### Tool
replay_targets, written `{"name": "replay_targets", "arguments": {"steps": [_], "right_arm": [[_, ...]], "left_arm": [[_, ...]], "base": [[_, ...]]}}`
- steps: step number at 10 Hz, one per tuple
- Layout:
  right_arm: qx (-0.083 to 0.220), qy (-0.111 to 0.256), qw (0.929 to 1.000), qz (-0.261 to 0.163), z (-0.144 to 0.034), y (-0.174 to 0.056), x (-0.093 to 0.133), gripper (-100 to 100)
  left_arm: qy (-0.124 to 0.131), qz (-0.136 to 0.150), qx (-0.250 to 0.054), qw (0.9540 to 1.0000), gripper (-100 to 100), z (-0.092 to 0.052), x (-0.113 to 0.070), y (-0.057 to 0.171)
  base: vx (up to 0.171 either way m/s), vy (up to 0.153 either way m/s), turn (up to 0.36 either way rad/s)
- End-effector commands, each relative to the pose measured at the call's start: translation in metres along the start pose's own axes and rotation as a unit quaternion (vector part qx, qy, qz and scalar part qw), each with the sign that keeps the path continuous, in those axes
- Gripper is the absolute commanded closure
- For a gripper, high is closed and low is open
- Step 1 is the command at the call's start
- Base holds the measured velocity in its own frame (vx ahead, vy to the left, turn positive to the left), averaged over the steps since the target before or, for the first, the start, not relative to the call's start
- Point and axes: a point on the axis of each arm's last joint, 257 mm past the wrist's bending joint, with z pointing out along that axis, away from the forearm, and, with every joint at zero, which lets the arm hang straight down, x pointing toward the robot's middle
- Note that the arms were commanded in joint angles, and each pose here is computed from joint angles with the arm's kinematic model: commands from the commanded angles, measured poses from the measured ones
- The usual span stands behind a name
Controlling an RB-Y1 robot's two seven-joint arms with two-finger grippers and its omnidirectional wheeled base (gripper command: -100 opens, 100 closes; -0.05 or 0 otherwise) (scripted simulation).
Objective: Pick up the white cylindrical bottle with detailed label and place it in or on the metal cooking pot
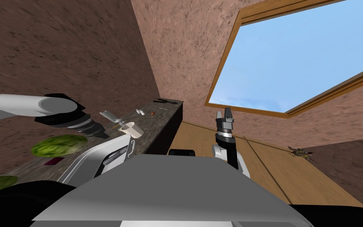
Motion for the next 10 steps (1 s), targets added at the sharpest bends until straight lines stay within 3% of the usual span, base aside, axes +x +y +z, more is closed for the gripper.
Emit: {"name": "replay_targets", "arguments": {"steps": [1, 3, 4, 6, 9, 10], "right_arm": [[0.0, 0.0, 1.0, 0.0, 0.0, 0.0, 0.0, 0], [0.0, 0.0, 1.0, 0.0, 0.0, 0.0, 0.0, 0], [0.0, 0.0, 1.0, 0.0, 0.0, 0.0, 0.0, 0], [0.0, 0.0, 1.0, 0.0, 0.0, 0.0, 0.0, 0], [0.0, 0.0, 1.0, 0.0, 0.0, 0.0, 0.0, 0], [0.0, 0.0, 1.0, 0.0, 0.0, 0.0, 0.0, 0]], "left_arm": [[-0.002, 0.0, 0.002, 1.0, -100, -0.001, -0.01, -0.01], [-0.002, 0.013, 0.002, 0.9999, -100, -0.001, -0.013, -0.013], [-0.008, 0.008, 0.017, 0.9998, -100, -0.01, -0.027, -0.029], [-0.012, 0.003, 0.019, 0.9997, -100, -0.01, -0.043, -0.041], [-0.014, 0.015, 0.019, 0.9996, -100, -0.01, -0.056, -0.048], [-0.022, 0.007, 0.028, 0.9993, -100, -0.017, -0.071, -0.059]], "base": [[0.0, 0.0, 0.0], [-0.01, 0.011, -0.001], [0.108, -0.095, 0.033], [0.111, -0.106, 0.022], [-0.01, 0.0, -0.004], [0.141, -0.11, 0.027]]}}
